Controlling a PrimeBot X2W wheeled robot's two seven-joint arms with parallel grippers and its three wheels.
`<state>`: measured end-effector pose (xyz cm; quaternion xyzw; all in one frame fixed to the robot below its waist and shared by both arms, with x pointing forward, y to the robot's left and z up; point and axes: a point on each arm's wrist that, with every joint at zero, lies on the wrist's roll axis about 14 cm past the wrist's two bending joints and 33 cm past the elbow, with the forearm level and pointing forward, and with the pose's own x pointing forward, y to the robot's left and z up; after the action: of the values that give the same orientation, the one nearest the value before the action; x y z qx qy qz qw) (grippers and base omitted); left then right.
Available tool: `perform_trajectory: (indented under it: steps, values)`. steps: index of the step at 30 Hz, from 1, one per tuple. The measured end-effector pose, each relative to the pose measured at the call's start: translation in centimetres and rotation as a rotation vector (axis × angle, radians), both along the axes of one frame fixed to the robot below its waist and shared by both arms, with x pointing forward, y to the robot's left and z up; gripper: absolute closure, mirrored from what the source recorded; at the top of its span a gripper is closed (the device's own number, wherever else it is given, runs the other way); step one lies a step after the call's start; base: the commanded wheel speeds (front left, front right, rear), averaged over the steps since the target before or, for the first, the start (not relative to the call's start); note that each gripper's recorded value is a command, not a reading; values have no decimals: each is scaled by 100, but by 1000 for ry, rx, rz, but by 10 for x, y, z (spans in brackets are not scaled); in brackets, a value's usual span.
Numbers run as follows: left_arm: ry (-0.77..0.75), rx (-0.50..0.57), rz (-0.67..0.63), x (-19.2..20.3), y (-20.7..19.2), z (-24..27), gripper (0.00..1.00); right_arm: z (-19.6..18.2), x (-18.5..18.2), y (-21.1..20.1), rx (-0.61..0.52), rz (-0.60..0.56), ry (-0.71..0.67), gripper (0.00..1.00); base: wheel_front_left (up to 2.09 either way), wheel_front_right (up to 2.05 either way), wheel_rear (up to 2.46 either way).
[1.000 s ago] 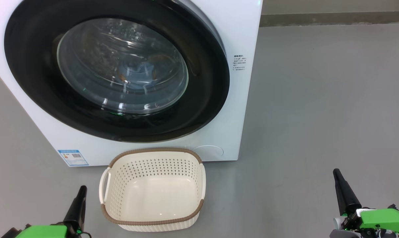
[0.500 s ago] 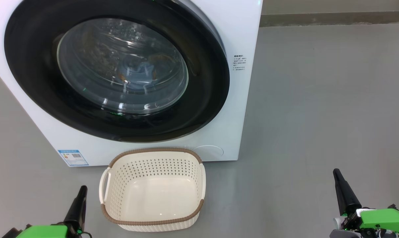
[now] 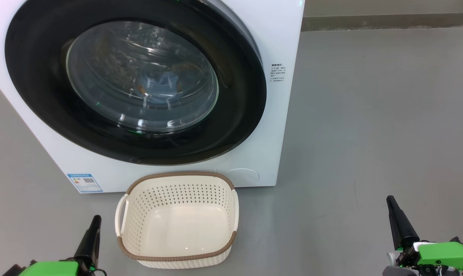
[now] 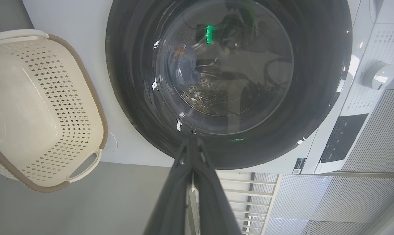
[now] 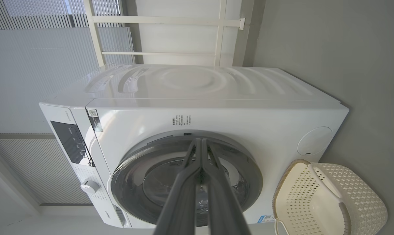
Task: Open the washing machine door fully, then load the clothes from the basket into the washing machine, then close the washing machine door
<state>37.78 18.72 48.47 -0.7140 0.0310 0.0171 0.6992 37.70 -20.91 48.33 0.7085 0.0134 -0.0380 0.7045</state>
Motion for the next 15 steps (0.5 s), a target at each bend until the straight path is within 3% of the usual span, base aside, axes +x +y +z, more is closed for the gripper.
perform_trajectory:
  steps: [15]
  values:
    - [0,-1,-7,0,-1,0,100,0,0,0,0,0,0,100,0,0,0]
